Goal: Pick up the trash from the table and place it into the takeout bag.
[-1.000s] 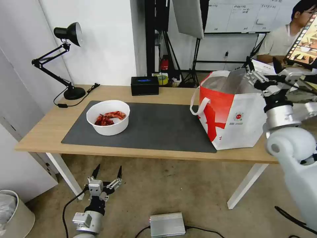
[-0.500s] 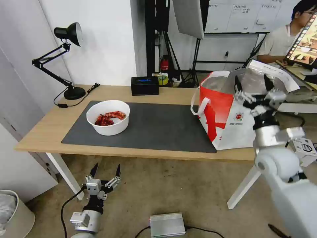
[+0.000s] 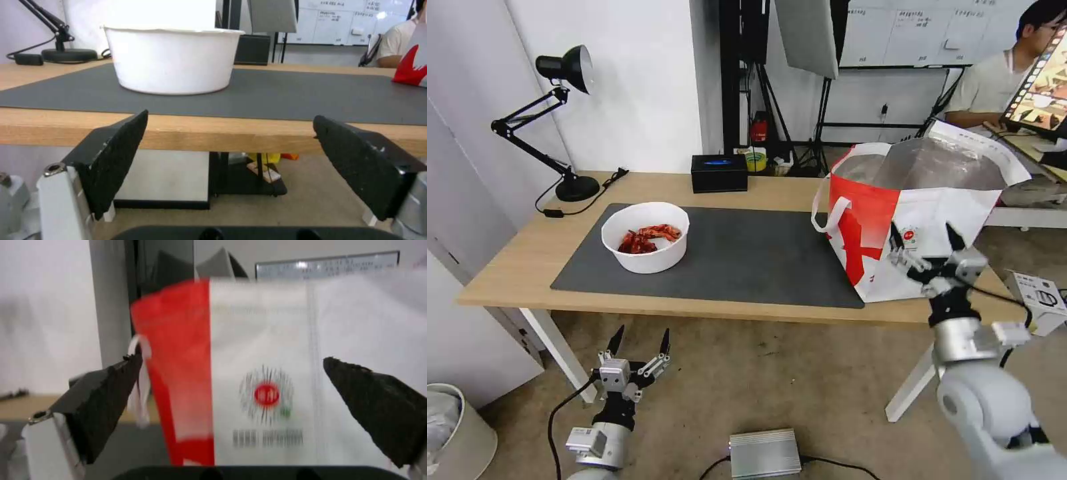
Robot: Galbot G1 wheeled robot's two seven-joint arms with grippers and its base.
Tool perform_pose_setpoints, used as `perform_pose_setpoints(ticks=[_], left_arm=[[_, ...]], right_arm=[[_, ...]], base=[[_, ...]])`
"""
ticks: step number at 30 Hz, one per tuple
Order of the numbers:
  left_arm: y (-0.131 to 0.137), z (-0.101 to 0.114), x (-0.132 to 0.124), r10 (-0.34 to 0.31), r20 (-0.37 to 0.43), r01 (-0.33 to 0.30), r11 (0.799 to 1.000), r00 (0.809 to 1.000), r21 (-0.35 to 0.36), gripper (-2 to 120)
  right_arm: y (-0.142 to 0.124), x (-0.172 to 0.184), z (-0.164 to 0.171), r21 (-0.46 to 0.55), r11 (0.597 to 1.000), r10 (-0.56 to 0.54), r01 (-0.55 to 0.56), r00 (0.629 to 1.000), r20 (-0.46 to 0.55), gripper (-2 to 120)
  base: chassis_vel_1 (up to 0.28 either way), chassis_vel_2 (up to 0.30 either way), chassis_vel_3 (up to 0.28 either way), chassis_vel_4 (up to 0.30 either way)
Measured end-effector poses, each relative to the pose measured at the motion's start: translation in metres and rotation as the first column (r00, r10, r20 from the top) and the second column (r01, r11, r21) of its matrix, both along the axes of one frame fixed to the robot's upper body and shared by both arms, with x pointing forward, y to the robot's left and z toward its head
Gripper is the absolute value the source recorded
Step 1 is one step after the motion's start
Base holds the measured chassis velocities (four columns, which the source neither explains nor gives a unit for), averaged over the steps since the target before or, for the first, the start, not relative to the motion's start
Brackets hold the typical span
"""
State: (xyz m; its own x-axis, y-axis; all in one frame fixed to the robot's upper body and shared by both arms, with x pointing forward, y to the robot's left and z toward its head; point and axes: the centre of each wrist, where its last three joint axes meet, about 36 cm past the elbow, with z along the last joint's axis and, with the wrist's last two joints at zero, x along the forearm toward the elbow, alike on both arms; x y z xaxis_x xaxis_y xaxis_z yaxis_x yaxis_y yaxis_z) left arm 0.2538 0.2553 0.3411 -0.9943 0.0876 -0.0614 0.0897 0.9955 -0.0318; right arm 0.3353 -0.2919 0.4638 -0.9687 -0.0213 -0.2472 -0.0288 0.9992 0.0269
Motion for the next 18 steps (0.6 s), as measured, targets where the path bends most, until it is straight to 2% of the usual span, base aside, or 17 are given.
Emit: perform_pose_setpoints(ticks=[9, 18], left_arm=[[-0.003, 0.000, 0.002, -0.004, 0.005, 0.004, 1.000, 1.000, -0.012, 100], [-0.003, 0.000, 0.001, -0.004, 0.005, 0.004, 1.000, 1.000, -0.012, 100]], right_arm=[[0.016, -0.032, -0.020, -0.033, 0.999, -0.019, 0.015, 0.993, -0.117, 100], [0.023, -0.045, -0.033, -0.033, 0.999, -0.012, 0.008, 0.992, -0.129, 100]], base=[[0.000, 0.000, 0.000, 0.000], [0.000, 0.000, 0.000, 0.000]])
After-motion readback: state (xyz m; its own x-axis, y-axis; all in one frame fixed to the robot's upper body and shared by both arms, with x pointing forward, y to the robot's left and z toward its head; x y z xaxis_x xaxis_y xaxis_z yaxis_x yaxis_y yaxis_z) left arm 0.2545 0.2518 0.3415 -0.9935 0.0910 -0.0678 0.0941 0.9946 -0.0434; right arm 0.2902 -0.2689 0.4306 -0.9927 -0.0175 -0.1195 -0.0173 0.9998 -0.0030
